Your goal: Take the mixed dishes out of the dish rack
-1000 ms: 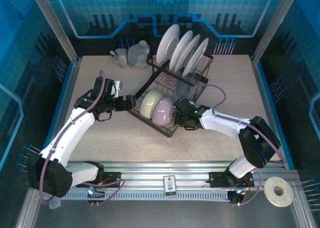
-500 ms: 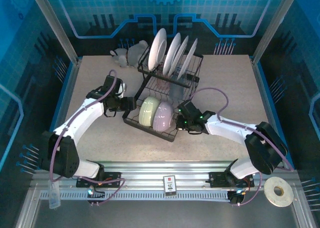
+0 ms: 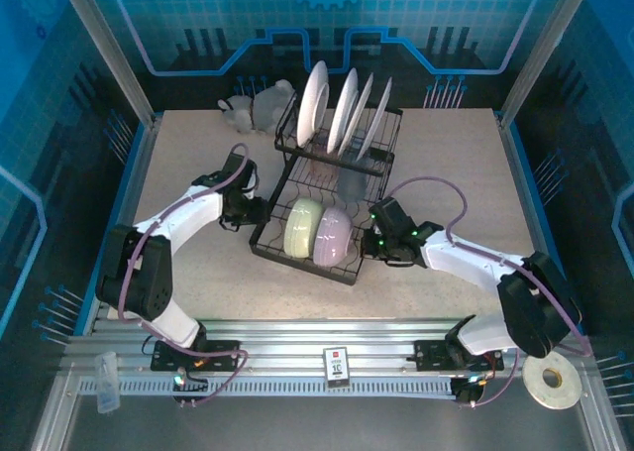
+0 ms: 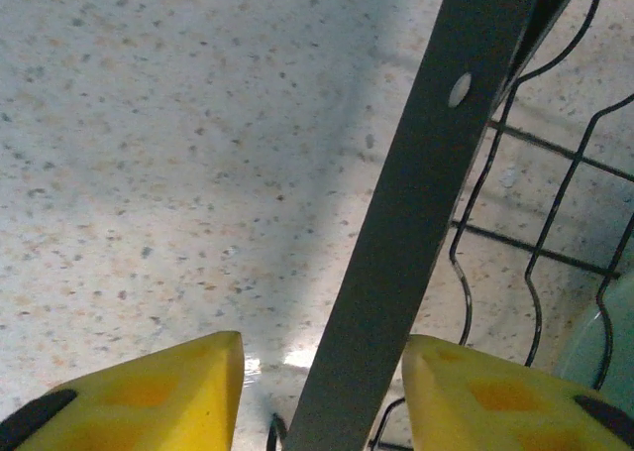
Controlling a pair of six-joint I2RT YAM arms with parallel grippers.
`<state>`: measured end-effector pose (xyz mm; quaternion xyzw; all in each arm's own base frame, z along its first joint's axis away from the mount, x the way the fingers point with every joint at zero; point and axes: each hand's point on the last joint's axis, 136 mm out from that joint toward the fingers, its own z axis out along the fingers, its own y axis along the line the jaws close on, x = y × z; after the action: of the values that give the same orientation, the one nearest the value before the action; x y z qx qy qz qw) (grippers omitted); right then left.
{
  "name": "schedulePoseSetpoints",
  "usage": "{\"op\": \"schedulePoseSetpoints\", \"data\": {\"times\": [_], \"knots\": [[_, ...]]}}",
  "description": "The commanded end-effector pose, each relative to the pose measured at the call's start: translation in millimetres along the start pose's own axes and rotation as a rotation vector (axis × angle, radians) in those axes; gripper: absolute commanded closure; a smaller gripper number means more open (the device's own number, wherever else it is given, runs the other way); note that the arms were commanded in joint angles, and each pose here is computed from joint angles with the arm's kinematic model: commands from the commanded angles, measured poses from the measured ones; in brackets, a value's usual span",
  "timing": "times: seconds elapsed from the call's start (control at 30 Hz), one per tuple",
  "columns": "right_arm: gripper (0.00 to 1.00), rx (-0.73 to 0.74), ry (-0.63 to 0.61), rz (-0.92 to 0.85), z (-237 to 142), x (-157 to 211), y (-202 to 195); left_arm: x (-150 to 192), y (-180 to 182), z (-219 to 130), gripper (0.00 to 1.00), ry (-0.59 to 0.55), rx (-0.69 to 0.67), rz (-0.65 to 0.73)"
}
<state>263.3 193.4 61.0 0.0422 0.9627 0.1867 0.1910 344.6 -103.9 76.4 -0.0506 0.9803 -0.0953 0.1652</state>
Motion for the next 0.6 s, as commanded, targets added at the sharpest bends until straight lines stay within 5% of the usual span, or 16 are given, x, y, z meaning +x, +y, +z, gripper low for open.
{"op": "schedulePoseSetpoints", "data": {"times": [0.0, 0.27, 0.57], "knots": [[1.0, 0.106, 0.14, -0.069, 3.5, 35.9, -42.7, 5.6, -17.7, 7.2, 0.61, 0.011, 0.042, 0.003], [1.0, 0.109, 0.083, 0.01, -7.6, 18.1, -63.0, 39.2, -37.8, 17.9, 0.99, 0.056, 0.048, -0.069], [0.95, 0.148, 0.021, 0.123, -16.1, -18.9, -97.4, 63.2, -70.1, 24.6, 1.0, 0.071, 0.06, -0.201]]}}
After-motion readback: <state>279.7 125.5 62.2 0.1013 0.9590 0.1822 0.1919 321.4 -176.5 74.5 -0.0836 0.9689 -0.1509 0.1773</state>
